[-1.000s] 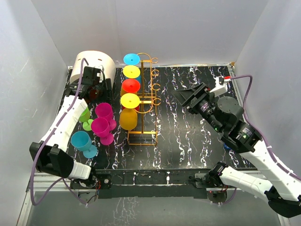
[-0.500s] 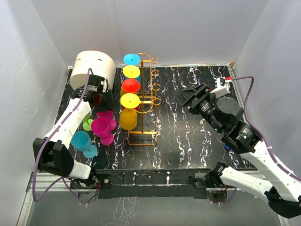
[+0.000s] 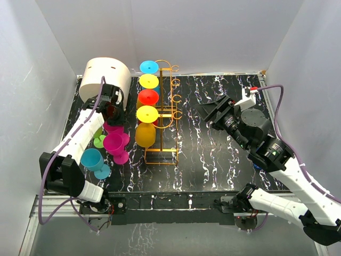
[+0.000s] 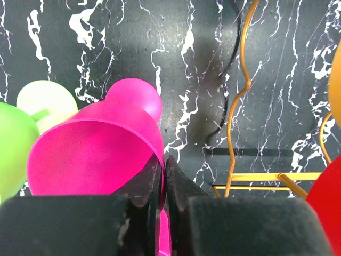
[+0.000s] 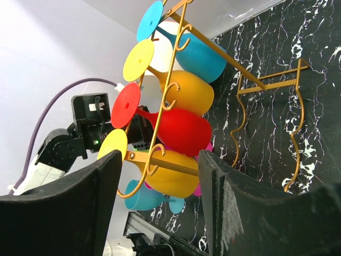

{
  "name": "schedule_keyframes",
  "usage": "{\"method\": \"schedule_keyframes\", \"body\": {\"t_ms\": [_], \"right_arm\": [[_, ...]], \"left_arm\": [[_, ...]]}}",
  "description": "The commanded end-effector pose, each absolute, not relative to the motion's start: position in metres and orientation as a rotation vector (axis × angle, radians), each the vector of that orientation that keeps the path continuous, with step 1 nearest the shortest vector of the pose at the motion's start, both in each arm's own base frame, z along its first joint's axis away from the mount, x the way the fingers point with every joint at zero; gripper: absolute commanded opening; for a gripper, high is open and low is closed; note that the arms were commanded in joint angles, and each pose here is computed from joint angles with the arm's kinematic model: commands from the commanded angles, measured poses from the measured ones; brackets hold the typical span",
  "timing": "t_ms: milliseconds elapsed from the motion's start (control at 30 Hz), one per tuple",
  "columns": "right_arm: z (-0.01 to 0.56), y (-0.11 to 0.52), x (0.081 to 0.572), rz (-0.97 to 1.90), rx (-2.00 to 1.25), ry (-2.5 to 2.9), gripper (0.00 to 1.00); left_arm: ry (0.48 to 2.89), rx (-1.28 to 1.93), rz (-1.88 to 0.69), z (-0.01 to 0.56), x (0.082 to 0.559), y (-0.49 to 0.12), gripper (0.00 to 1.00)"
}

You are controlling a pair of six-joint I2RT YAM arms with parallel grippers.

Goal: Place the wine glass upside down on the wine glass rack

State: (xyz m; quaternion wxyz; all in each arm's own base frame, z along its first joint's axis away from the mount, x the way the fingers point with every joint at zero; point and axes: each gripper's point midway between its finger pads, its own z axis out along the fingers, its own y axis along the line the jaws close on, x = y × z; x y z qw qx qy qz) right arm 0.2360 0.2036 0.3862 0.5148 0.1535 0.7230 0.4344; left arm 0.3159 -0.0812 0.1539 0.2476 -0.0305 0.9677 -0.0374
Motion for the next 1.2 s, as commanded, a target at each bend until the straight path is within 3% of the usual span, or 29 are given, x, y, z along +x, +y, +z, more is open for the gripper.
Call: {"method": "schedule_keyframes", "body": {"t_ms": [0, 300, 833, 1167], "right_arm": [[0.41, 0.2, 0.233, 1.067, 0.348, 1.669, 0.57], [0.411, 0.19, 0.233, 1.029, 0.369, 1.655, 0.58], [0.418, 0.178, 0.228, 1.036, 0.424, 1.624, 0.58], [0.421, 0.183, 0.23, 1.079, 0.44, 1.604, 0.59]], "left_arm": [[2.59, -0.077, -0.091, 0.174, 0.324, -0.08, 0.0], [2.475, -0.094, -0.009, 0.226, 0.335, -0.065, 0.0], [2.119, -0.19, 0.008, 0.375, 0.314, -0.038, 0.0], [1.761, -0.146, -0.237, 0.466, 0.279, -0.053, 0.0]]}}
